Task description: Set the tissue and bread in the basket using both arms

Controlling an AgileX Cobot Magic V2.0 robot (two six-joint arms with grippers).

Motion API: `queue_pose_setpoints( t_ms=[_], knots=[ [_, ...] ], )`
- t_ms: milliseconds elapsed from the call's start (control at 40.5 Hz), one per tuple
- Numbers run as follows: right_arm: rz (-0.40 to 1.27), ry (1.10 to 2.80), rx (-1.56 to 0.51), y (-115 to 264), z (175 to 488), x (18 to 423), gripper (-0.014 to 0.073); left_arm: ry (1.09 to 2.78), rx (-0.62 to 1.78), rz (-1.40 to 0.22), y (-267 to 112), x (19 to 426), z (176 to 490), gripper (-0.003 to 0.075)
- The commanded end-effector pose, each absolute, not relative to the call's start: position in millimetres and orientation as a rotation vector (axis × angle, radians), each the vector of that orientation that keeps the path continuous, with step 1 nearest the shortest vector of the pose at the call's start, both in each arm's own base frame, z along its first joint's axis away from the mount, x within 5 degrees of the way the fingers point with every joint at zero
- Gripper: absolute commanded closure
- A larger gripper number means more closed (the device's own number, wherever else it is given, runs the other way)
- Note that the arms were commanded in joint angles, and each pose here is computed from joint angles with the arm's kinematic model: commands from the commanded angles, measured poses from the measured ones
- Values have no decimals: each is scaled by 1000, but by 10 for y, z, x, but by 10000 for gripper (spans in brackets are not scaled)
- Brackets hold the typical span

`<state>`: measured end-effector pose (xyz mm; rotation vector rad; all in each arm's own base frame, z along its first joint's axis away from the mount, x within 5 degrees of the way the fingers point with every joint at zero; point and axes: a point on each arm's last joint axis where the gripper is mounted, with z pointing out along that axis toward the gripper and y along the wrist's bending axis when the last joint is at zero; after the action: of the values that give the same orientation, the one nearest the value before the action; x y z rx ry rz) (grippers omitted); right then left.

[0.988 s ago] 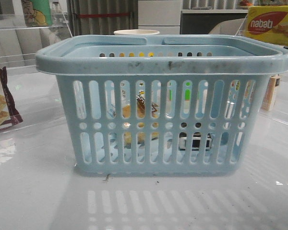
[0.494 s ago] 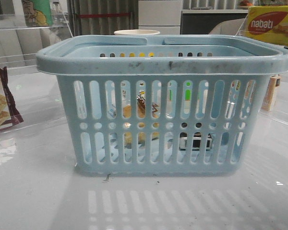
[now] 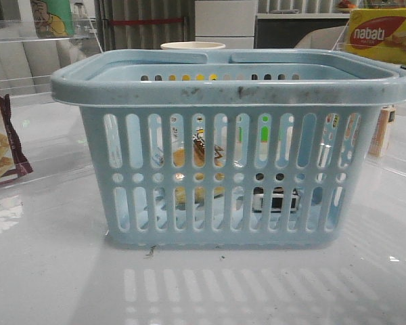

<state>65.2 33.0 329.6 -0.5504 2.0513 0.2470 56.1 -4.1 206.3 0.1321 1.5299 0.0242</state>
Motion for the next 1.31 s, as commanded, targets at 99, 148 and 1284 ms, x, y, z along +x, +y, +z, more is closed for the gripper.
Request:
queue_pose_setpoints(
  t_ms=[99,148,1284],
  knots=[
    [220,1894,-474,269,3308,626,526,1424,110,21,-34,540,2156,630],
    [191,1821,-400,225,3247,622,526,1424,110,21,-34,540,2156,630],
    [-7,1434,-29,8,2092,547,526,1424,110,21,-34,540,2156,630]
  ],
)
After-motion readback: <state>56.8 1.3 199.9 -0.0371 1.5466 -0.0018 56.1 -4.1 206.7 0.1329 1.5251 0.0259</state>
